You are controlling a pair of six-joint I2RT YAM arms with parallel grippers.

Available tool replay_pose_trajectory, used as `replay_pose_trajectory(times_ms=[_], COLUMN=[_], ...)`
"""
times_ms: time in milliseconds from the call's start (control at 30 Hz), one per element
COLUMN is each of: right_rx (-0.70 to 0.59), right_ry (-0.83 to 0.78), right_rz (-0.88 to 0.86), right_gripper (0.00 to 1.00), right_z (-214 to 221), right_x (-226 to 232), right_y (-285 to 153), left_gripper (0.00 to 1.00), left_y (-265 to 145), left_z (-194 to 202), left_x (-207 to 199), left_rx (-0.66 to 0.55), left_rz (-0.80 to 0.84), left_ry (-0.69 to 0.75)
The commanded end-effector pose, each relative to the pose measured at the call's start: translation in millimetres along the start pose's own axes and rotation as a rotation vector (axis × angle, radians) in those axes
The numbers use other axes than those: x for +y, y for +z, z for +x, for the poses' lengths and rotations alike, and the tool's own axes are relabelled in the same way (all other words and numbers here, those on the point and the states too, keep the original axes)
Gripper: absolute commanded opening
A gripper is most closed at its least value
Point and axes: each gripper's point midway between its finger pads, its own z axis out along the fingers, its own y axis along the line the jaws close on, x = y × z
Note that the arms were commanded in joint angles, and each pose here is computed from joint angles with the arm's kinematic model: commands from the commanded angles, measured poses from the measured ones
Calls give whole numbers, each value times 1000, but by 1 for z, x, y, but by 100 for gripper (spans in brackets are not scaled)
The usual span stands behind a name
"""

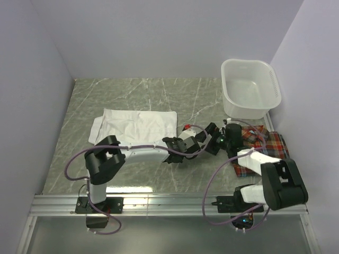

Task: Fold and stack the long sleeve shirts
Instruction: Fold the shirt

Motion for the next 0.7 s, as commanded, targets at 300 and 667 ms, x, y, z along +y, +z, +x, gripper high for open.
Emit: replay_pose_trajectory(times_ms=[300, 667], right_rx=[141, 249], right_ry=[46, 50], right_rz=[-204, -181], right_gripper=[100, 84], right_z=[15, 49], right_x=[73, 62], right_y=[74, 111], left_gripper=[1, 1], left_y=[-49, -61], left_z=[-35, -54], left_x=[-16, -35], left_rx=[-76, -99], left_rz=[193, 289], left_ry=[-140, -179])
